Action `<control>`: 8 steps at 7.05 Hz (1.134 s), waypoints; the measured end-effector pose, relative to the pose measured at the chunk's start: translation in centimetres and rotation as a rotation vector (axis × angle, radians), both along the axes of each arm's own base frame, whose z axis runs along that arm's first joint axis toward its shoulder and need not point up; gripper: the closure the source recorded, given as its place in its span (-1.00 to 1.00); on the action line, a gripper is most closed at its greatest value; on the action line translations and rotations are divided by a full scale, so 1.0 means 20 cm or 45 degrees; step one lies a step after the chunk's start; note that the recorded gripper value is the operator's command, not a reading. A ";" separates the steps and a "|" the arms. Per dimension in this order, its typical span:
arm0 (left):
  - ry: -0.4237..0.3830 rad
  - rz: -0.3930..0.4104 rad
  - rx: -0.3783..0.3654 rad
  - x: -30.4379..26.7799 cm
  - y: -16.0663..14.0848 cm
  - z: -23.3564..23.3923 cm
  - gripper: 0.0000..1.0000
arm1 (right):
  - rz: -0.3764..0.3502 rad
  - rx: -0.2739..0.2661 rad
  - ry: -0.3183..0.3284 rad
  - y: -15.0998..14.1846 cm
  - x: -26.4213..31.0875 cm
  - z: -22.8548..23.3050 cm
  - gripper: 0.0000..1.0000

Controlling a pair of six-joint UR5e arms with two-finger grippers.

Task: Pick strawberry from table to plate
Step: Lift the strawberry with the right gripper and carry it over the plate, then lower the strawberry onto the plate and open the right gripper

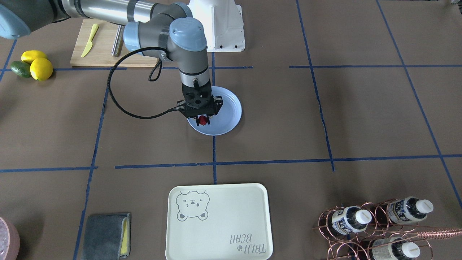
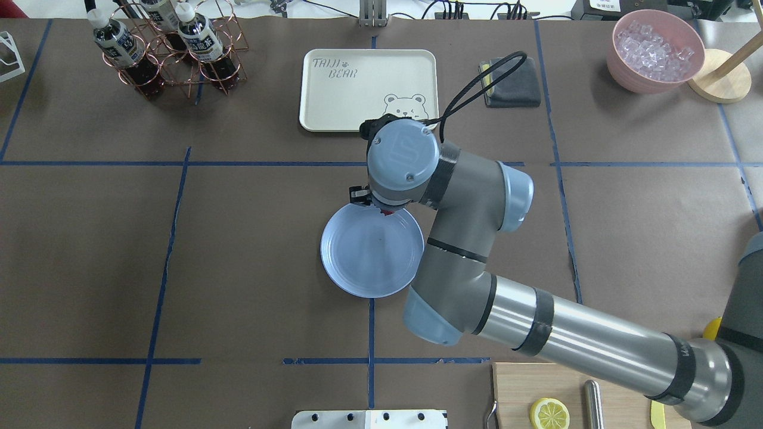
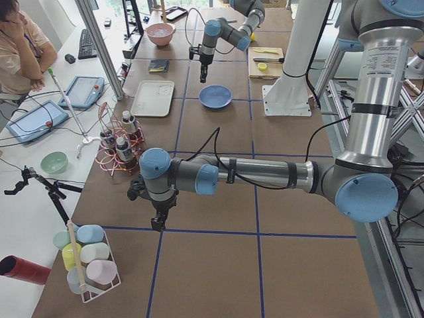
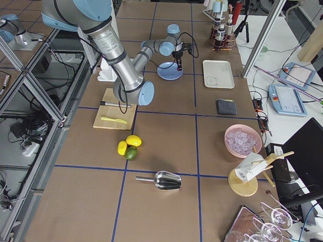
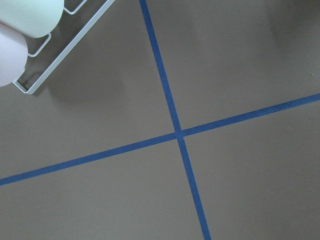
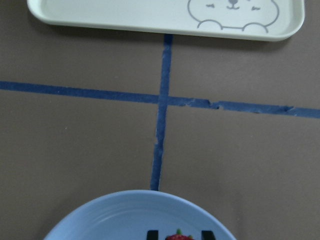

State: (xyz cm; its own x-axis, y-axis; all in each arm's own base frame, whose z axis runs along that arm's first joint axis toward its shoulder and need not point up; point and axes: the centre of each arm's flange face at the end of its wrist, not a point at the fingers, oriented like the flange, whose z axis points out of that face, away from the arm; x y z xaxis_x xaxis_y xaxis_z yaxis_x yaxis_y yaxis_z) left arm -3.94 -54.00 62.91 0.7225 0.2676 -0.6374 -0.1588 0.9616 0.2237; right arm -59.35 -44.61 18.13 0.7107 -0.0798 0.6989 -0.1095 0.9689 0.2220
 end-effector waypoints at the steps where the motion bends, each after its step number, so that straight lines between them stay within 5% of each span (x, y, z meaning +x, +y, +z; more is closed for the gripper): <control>1: 0.001 0.000 0.001 0.00 0.00 0.00 -1.00 | 0.007 -0.005 0.021 0.06 -0.11 0.00 1.00; 6: 0.002 -0.001 0.002 0.00 0.00 0.00 -1.00 | 0.004 -0.029 0.058 0.20 -0.25 0.05 1.00; 7: 0.003 -0.002 0.001 0.00 0.00 0.00 -1.00 | -0.002 -0.031 0.063 0.21 -0.26 0.06 0.44; 8: 0.004 -0.002 0.001 0.00 0.00 0.00 -1.00 | -0.010 -0.029 0.066 0.22 -0.27 0.06 -0.99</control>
